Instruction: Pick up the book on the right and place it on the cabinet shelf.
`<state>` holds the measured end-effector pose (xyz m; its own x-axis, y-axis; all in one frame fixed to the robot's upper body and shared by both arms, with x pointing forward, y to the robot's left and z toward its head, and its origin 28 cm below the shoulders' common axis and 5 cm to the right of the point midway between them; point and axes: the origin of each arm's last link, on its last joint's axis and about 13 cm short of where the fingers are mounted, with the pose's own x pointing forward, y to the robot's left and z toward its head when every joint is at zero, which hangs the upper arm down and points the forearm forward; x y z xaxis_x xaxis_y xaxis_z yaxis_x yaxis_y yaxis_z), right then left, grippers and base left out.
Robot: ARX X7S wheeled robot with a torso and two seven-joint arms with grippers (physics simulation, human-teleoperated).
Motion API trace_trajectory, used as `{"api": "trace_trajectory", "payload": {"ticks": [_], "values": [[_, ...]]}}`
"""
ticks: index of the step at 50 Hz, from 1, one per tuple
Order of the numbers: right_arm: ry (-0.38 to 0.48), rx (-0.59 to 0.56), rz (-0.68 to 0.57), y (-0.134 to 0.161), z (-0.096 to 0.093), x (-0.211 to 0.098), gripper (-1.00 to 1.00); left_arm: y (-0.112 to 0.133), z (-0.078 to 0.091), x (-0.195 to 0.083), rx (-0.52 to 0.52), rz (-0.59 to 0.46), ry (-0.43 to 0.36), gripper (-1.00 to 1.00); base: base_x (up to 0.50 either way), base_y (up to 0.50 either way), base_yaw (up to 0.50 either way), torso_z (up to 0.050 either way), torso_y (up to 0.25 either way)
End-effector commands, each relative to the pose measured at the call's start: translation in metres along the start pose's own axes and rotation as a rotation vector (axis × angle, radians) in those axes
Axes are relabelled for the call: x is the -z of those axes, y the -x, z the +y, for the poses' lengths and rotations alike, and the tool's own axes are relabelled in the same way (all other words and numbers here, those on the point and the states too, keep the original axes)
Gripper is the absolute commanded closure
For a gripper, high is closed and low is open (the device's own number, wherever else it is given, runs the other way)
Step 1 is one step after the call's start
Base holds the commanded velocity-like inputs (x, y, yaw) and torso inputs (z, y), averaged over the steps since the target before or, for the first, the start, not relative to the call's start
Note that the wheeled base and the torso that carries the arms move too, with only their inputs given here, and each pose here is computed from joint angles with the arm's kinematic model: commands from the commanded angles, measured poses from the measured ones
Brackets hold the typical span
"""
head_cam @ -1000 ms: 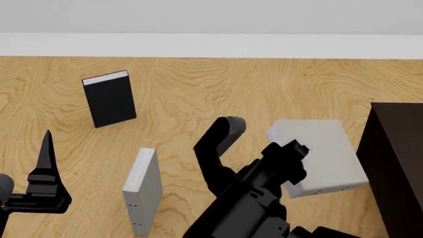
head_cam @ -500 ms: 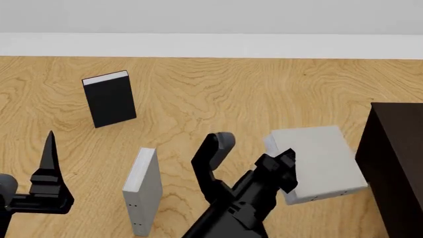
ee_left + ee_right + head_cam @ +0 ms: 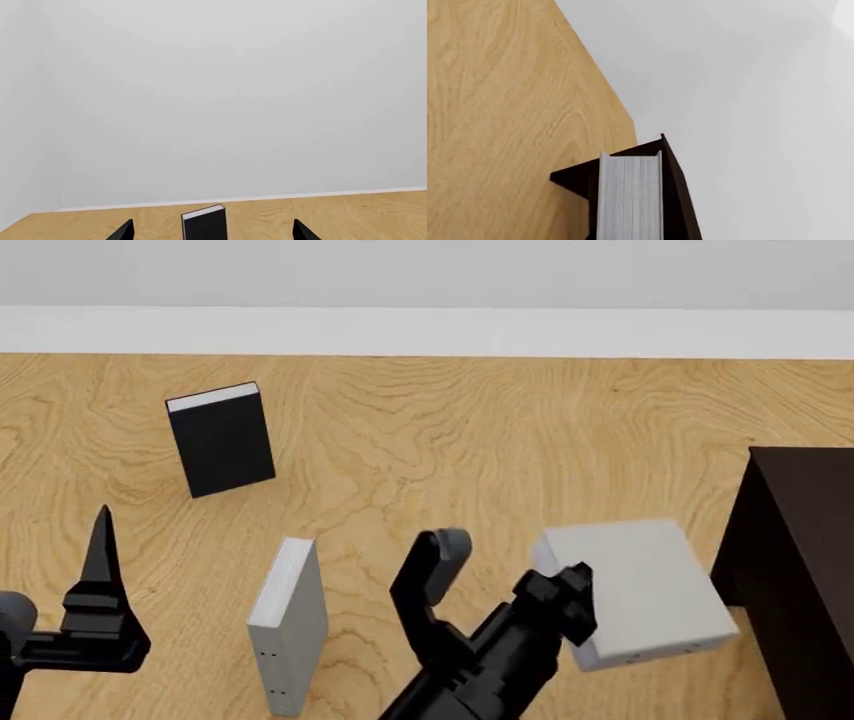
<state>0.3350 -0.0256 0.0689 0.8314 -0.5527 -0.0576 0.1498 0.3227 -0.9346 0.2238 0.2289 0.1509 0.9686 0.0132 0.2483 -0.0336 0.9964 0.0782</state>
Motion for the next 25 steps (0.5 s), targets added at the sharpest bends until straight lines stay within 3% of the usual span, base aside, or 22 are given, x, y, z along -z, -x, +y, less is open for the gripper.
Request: {"api": "trace_trajectory", "payload": {"ticks": [1,11,25], "values": [[0.148,0.086,-0.020,-0.008,-0.005,0.009,1.00,0.001,0.000,0.000,0.002,0.000,-0.001,-1.00,0.00,0.00,0.00,0.000,0.000],[0.212,0.084,-0.016,-0.009,-0.002,0.017,1.00,0.000,0.000,0.000,0.002,0.001,0.000,-1.00,0.00,0.00,0.00,0.000,0.002],[0.226,0.088,0.022,-0.011,-0.001,0.022,1.00,0.001,-0.001,0.000,0.004,0.001,0.000,-1.00,0.00,0.00,0.00,0.000,0.001]]}}
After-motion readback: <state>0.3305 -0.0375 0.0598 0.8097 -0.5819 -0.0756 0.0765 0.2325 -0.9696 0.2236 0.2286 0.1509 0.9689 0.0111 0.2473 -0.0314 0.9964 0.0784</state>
